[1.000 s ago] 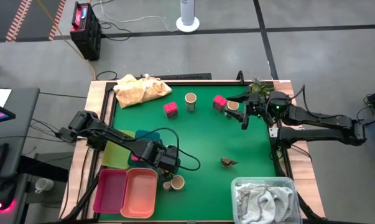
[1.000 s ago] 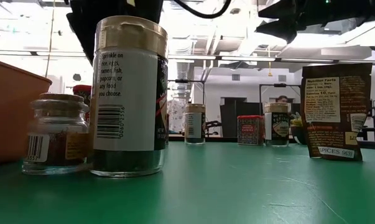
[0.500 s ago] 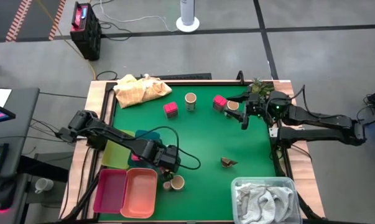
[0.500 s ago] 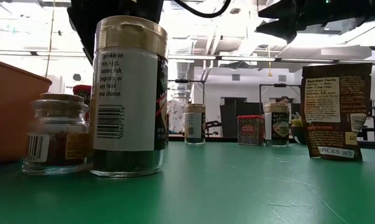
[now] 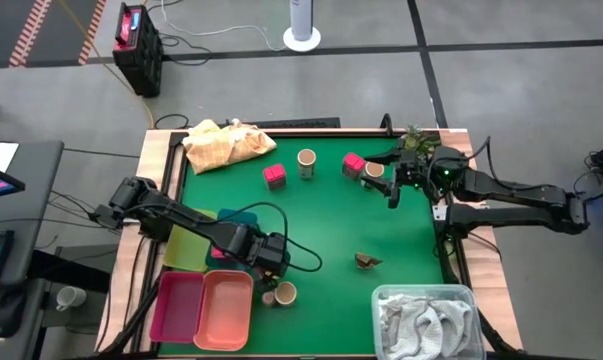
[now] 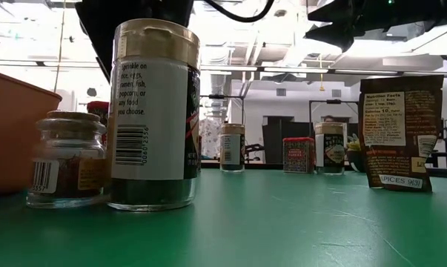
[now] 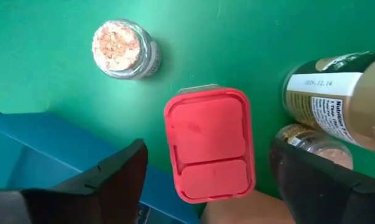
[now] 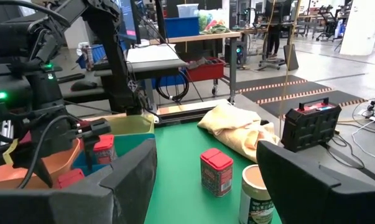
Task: Sort spices by type
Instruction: Put the red seasoning can into the blue bin
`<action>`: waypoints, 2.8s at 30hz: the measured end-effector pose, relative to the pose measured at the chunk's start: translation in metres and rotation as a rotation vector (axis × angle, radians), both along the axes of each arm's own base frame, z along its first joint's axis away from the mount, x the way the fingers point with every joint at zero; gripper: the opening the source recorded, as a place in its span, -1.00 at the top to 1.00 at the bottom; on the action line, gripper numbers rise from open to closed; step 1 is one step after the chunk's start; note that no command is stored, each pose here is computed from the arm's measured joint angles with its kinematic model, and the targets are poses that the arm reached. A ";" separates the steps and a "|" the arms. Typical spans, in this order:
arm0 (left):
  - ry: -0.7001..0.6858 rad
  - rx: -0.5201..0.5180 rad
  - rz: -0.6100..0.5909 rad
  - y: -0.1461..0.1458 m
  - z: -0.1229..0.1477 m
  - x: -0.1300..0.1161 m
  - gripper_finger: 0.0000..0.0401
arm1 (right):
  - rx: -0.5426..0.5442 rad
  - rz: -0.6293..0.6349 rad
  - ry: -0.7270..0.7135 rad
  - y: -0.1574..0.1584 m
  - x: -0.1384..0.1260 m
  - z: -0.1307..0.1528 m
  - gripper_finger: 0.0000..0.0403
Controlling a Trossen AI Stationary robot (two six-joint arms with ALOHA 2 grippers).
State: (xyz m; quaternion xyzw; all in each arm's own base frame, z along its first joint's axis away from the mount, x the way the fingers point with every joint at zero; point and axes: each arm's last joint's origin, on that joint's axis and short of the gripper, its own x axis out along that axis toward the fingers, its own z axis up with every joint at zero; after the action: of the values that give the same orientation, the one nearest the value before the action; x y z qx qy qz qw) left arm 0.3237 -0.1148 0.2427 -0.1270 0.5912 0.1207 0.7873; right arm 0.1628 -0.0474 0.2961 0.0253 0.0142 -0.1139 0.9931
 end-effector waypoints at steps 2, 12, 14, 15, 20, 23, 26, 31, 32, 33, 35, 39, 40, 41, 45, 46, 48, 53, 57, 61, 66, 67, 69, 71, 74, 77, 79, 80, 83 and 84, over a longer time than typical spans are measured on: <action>0.000 -0.003 0.008 0.000 0.000 0.000 -0.70 | -0.001 0.000 0.000 0.000 0.000 0.000 -0.50; 0.012 0.008 0.019 0.000 -0.009 0.000 -0.85 | -0.004 0.000 0.001 0.000 0.000 0.000 -0.50; 0.028 0.012 0.037 0.003 -0.015 -0.001 -0.85 | -0.004 0.000 0.001 0.000 0.000 0.000 -0.50; 0.037 0.014 0.044 0.003 -0.017 -0.002 -0.85 | -0.004 0.000 0.001 0.000 0.000 0.000 -0.50; 0.053 0.021 0.045 0.005 -0.024 -0.005 -0.82 | -0.004 0.000 0.000 0.000 0.000 0.000 -0.50; 0.048 0.022 0.029 0.005 -0.024 -0.004 -0.76 | -0.003 0.000 0.001 0.000 0.000 0.000 -0.50; 0.049 0.029 0.000 0.005 -0.024 -0.004 -0.62 | -0.003 0.001 0.001 0.000 0.000 0.000 -0.50; 0.013 0.022 -0.058 0.003 -0.023 0.000 -0.23 | -0.003 0.000 0.001 0.000 0.000 0.000 -0.50; 0.014 0.022 -0.069 0.004 -0.023 0.000 -0.15 | -0.003 0.000 0.001 0.000 0.000 0.000 -0.50; 0.017 0.020 -0.078 0.004 -0.023 0.000 -0.08 | -0.003 0.000 0.001 0.000 0.000 0.000 -0.50; 0.027 0.004 -0.086 0.006 -0.022 -0.001 -0.07 | -0.003 0.000 0.000 0.000 0.000 0.000 -0.50; 0.025 -0.022 -0.086 0.011 -0.015 -0.004 -0.07 | -0.003 0.000 0.001 0.000 0.000 0.000 -0.50; 0.022 -0.021 -0.088 0.013 -0.011 -0.005 -0.07 | -0.003 0.001 0.000 0.000 0.000 0.000 -0.50; 0.022 -0.020 -0.091 0.015 -0.005 -0.006 -0.07 | -0.003 0.000 0.000 0.000 0.000 0.000 -0.50; -0.039 -0.008 -0.101 0.023 0.022 -0.012 -0.07 | -0.003 0.000 0.001 0.000 0.000 0.000 -0.50; -0.070 -0.003 -0.108 0.025 0.031 -0.015 -0.07 | -0.003 0.001 0.001 0.000 0.000 0.000 -0.50; -0.122 0.006 -0.118 0.030 0.046 -0.022 -0.07 | -0.003 0.001 0.001 0.000 0.000 0.000 -0.50; -0.177 0.089 -0.112 0.043 0.077 -0.052 -0.07 | -0.003 0.001 0.001 0.000 0.000 0.000 -0.50; -0.085 0.193 -0.141 0.052 0.083 -0.077 -0.07 | -0.002 0.001 0.004 0.000 0.000 0.000 -0.50; -0.019 0.229 -0.223 0.055 0.069 -0.093 -0.07 | -0.002 0.000 0.003 0.000 0.000 0.000 -0.50; 0.039 0.242 -0.302 0.060 0.040 -0.109 -0.07 | -0.002 0.000 0.004 0.000 0.000 0.000 -0.50; 0.052 0.250 -0.304 0.061 0.033 -0.112 -0.07 | -0.002 0.000 0.004 0.000 0.000 0.000 -0.50; 0.056 0.253 -0.308 0.062 0.024 -0.117 -0.07 | -0.002 0.000 0.004 0.000 0.000 0.000 -0.50; 0.041 0.246 -0.309 0.063 0.019 -0.120 -0.07 | -0.002 0.000 0.004 0.000 0.000 0.000 -0.50; 0.022 0.194 -0.319 0.062 0.014 -0.121 -0.07 | -0.002 0.000 0.004 0.000 0.000 0.000 -0.50; 0.020 0.112 -0.337 0.059 0.010 -0.120 -0.07 | -0.002 0.000 0.004 0.000 0.000 0.000 -0.50; 0.022 0.080 -0.344 0.057 0.008 -0.118 -0.07 | -0.007 0.000 0.005 0.000 0.000 0.000 -0.50; 0.026 0.079 -0.345 0.057 0.008 -0.118 -0.07 | -0.009 0.000 0.006 0.000 0.000 -0.001 -0.50; 0.027 0.079 -0.345 0.057 0.008 -0.118 -0.07 | -0.012 0.000 0.007 0.000 0.000 -0.001 -0.50; 0.025 0.079 -0.345 0.057 0.008 -0.118 -0.08 | -0.012 0.000 0.007 0.000 0.000 0.000 -0.50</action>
State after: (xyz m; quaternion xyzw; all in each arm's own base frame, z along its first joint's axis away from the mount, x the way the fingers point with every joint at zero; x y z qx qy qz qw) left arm 0.2060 -0.0575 0.2505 0.0087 0.6087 0.0084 0.7933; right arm 0.1627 -0.0474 0.2957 0.0189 0.0169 -0.1139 0.9932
